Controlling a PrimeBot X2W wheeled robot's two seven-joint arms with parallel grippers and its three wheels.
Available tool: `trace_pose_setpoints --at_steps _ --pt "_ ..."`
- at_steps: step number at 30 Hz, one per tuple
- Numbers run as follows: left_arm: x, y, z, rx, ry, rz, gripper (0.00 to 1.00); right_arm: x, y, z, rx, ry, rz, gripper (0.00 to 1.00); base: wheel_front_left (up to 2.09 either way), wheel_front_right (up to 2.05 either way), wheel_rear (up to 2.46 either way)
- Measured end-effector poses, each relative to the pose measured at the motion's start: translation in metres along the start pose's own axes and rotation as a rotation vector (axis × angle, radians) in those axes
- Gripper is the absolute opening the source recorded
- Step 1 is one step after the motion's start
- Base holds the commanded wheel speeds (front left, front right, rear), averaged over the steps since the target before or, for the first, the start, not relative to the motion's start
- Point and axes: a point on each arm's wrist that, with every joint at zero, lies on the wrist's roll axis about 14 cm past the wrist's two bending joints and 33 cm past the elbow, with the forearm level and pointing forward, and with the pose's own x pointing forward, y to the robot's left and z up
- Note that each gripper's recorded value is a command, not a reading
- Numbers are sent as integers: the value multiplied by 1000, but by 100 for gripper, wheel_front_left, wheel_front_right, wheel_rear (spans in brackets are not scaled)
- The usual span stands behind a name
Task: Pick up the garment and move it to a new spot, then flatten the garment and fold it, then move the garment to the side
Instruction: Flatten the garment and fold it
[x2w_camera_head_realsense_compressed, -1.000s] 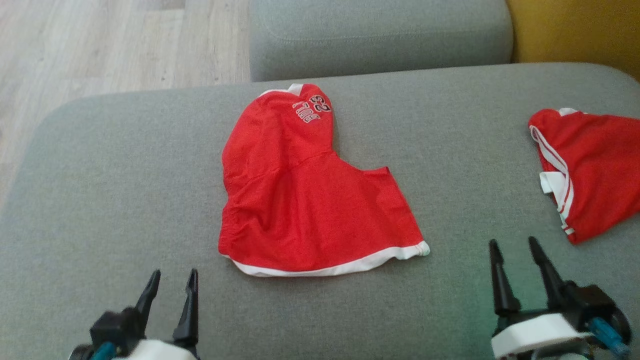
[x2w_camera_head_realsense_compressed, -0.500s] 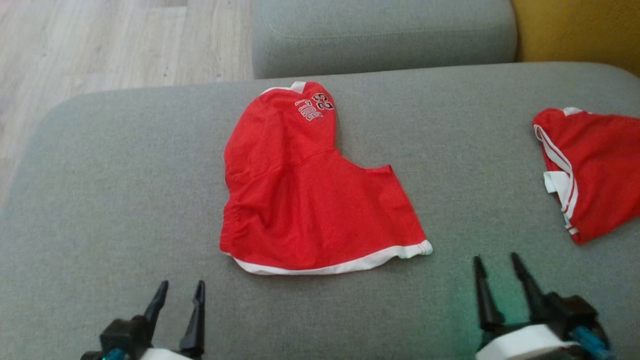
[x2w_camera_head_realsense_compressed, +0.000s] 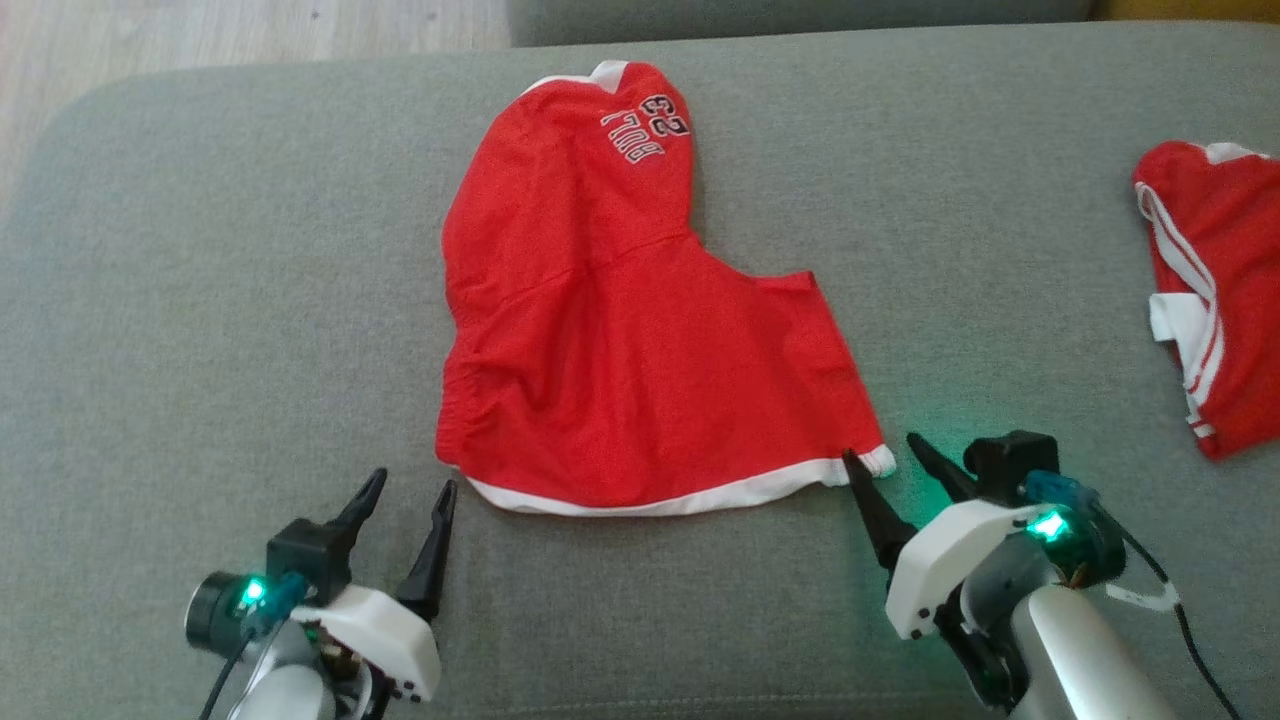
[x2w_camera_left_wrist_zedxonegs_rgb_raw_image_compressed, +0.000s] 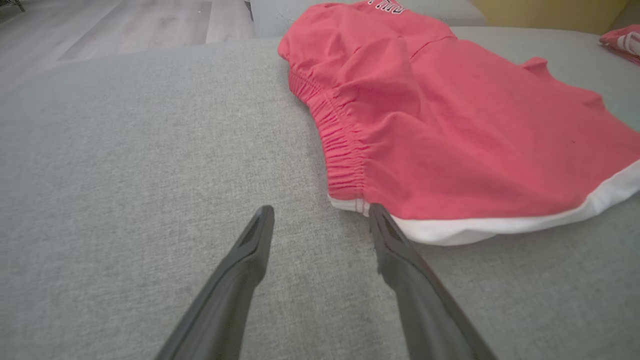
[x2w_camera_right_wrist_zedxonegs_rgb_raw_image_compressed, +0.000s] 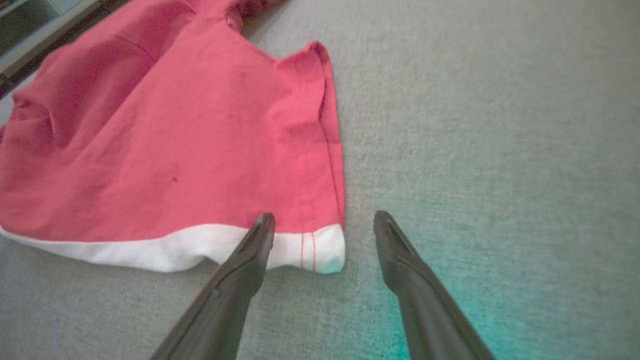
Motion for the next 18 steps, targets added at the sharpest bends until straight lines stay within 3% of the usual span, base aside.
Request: trace_pose_setpoints --at_steps 4,18 --pt "3 3 -10 17 40 -10 100 4 3 -18 3 107 15 100 0 0 0" --pt "14 -4 -18 37 102 -90 100 6 2 -14 -39 193 29 98 0 0 0"
